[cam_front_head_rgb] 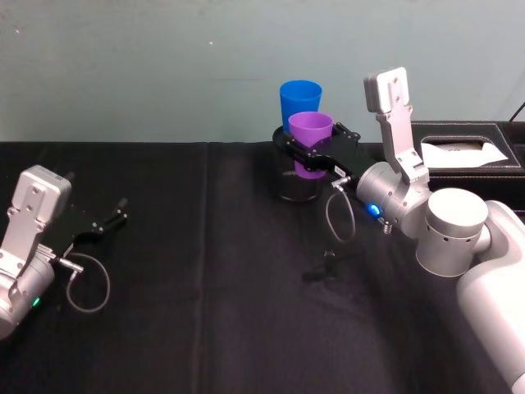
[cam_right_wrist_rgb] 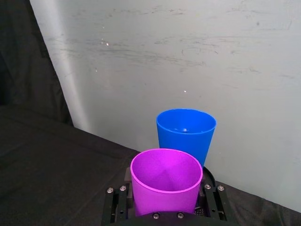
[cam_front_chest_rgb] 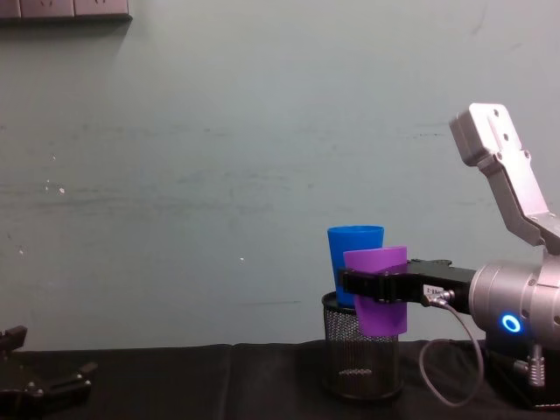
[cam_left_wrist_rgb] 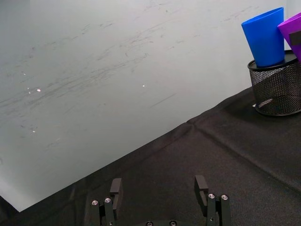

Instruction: Pick up one cup with a gripper and tap it against the other cup.

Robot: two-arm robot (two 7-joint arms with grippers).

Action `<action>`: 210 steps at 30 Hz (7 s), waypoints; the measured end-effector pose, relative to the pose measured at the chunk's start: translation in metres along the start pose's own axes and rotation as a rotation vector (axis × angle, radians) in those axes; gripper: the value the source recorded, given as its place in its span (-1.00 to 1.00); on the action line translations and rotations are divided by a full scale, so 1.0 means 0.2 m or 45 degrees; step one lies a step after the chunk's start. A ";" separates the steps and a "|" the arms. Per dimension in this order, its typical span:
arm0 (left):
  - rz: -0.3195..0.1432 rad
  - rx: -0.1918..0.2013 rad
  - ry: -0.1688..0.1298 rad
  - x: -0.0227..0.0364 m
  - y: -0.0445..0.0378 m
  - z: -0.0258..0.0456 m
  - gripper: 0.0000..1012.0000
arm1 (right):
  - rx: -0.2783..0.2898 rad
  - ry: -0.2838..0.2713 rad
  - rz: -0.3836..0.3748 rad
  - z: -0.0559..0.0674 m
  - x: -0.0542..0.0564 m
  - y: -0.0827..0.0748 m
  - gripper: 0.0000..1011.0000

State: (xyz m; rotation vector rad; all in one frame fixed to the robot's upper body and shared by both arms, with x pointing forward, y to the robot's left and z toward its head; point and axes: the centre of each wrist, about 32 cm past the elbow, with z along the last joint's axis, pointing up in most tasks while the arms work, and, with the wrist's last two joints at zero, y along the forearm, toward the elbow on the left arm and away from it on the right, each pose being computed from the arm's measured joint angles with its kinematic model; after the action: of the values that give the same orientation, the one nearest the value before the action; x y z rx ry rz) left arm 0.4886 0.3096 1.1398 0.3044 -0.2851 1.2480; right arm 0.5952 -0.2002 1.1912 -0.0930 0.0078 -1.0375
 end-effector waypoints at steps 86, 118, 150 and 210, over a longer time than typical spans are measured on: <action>0.000 0.000 0.000 0.000 0.000 0.000 0.98 | 0.000 0.000 -0.001 0.00 0.00 0.00 0.45; 0.000 0.000 0.000 0.000 0.000 0.000 0.98 | 0.000 0.000 -0.001 0.00 0.00 0.00 0.45; 0.000 0.000 0.000 0.000 0.000 0.000 0.98 | 0.000 0.000 -0.001 0.00 0.00 0.00 0.45; 0.000 0.000 0.000 0.000 0.000 0.000 0.98 | 0.000 0.000 -0.001 0.00 0.00 0.00 0.45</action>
State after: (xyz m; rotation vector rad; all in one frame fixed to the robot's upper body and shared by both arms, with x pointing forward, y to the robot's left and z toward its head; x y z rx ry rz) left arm 0.4886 0.3097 1.1398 0.3045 -0.2851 1.2479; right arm 0.5952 -0.2002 1.1912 -0.0928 0.0079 -1.0384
